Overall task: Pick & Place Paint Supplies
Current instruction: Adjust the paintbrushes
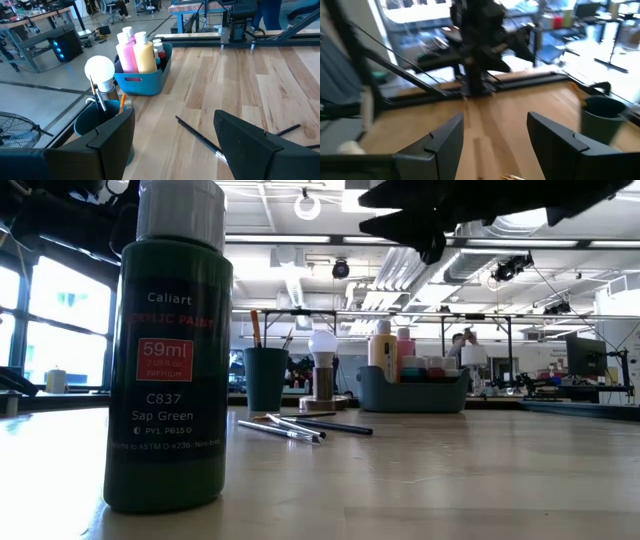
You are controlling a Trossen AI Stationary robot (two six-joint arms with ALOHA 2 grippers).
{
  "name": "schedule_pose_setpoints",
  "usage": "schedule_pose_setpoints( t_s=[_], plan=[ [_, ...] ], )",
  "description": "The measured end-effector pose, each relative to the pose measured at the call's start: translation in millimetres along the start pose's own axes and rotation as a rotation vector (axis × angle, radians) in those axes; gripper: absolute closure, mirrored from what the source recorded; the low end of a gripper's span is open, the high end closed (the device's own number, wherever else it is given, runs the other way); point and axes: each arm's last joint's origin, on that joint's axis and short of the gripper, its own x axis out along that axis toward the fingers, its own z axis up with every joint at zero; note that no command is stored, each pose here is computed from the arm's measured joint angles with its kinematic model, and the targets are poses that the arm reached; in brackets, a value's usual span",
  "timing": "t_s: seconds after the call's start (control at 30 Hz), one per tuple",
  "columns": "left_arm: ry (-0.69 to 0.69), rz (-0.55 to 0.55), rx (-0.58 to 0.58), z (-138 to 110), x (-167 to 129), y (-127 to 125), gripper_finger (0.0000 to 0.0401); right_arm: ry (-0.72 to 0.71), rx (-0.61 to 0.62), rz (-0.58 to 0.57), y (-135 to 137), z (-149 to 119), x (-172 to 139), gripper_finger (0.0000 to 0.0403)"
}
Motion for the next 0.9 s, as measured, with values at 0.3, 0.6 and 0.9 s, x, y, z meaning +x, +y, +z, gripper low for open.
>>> schedule_pose_setpoints(
  t_s=[0.3,0.6,0.9],
  plan=[
    [0.000,0.000,0.005,0.0,0.0,0.0,0.0134,0.068,0.070,-0.113,-9.1,6.9,6.4,0.0196],
    [0.035,-0.003,0.018,-3.5,-0.1,-0.3,0.0134,0.062,0.070,-0.186,-15.2,12.5,8.8,0.0238],
    [0.085,-0.011,0.079,-8.5,-0.3,-0.7,0.0134,0.083,0.016,-0.188,-15.5,10.9,8.6,0.0243]
  ],
)
